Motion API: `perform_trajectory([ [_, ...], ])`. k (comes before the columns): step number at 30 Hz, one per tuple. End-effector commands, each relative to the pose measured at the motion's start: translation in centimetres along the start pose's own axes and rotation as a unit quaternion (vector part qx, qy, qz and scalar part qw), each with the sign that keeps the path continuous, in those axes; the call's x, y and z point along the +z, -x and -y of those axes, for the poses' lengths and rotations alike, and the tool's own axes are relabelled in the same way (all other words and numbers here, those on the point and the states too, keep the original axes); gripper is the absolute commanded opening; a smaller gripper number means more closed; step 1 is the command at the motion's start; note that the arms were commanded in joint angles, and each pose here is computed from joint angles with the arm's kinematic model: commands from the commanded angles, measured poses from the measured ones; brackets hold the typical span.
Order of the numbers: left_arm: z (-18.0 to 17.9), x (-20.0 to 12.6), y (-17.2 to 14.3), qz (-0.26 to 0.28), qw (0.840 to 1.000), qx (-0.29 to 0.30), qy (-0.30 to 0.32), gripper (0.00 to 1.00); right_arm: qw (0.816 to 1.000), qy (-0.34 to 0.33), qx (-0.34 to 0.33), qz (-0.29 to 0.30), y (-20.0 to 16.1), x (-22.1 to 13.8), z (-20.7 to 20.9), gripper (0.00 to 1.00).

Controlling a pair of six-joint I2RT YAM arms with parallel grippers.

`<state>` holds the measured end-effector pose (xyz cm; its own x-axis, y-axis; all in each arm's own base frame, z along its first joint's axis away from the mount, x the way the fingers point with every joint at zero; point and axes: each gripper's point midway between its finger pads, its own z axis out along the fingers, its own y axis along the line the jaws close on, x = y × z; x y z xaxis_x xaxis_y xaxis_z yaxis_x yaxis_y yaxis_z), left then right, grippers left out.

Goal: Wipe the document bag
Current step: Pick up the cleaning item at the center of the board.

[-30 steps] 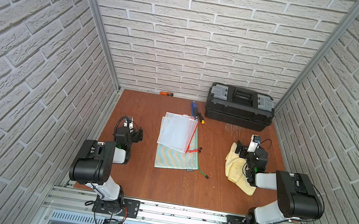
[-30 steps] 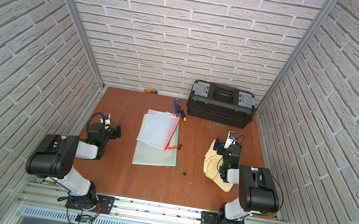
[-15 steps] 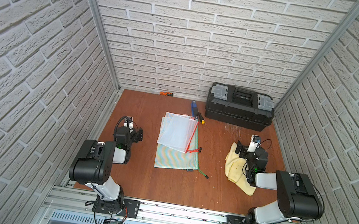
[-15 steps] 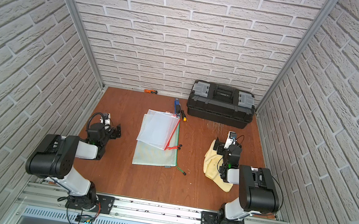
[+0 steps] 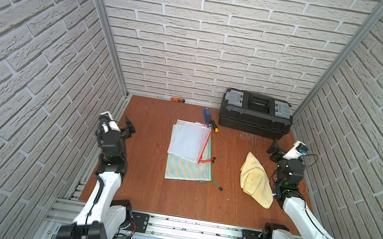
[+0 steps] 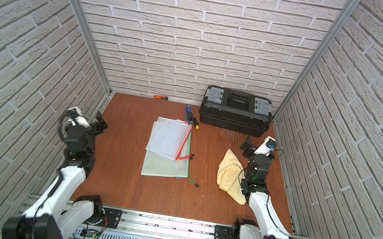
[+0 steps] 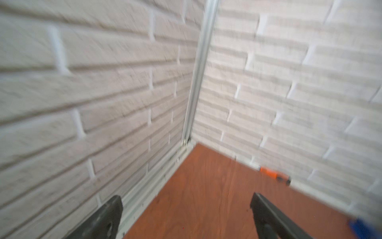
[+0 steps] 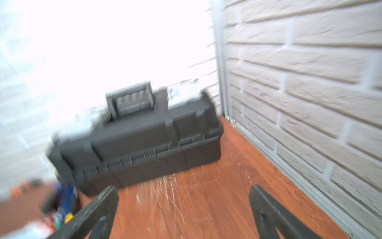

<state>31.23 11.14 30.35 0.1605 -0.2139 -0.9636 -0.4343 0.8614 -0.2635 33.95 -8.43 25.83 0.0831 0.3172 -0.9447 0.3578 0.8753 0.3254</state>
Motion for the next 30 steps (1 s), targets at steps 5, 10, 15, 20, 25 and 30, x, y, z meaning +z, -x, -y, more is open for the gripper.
perform_trajectory([
  [5, 1.9, -3.1, 7.4, 0.002, 0.989, -0.119, -0.089, 0.98, 0.993, -0.06, 0.101, -0.017, 8.0, -3.4, 1.1, 0.99],
  [10, 8.0, -3.8, 11.8, -0.001, 0.959, -0.152, -0.241, 0.98, 0.997, 0.022, 0.075, -0.021, 10.1, -4.7, -1.7, 0.98],
  [15, 10.2, -5.7, 15.4, 0.083, 0.906, -0.225, -0.35, 0.98, 0.995, 0.063, 0.047, -0.06, 9.4, -4.9, -3.4, 0.94],
  [20, 10.1, -5.7, 15.0, 0.057, 0.915, -0.222, -0.334, 0.98, 0.988, 0.104, 0.034, -0.106, 8.4, -5.2, -5.0, 0.92],
  [25, 11.5, -6.1, 13.9, 0.004, 0.936, -0.141, -0.324, 0.98, 0.979, 0.109, 0.01, -0.173, 6.1, -5.9, -5.0, 0.88],
  [30, 13.3, -6.9, 11.3, -0.062, 0.944, -0.058, -0.317, 0.97, 0.96, 0.074, -0.013, -0.27, 2.4, -6.7, -3.5, 0.84],
])
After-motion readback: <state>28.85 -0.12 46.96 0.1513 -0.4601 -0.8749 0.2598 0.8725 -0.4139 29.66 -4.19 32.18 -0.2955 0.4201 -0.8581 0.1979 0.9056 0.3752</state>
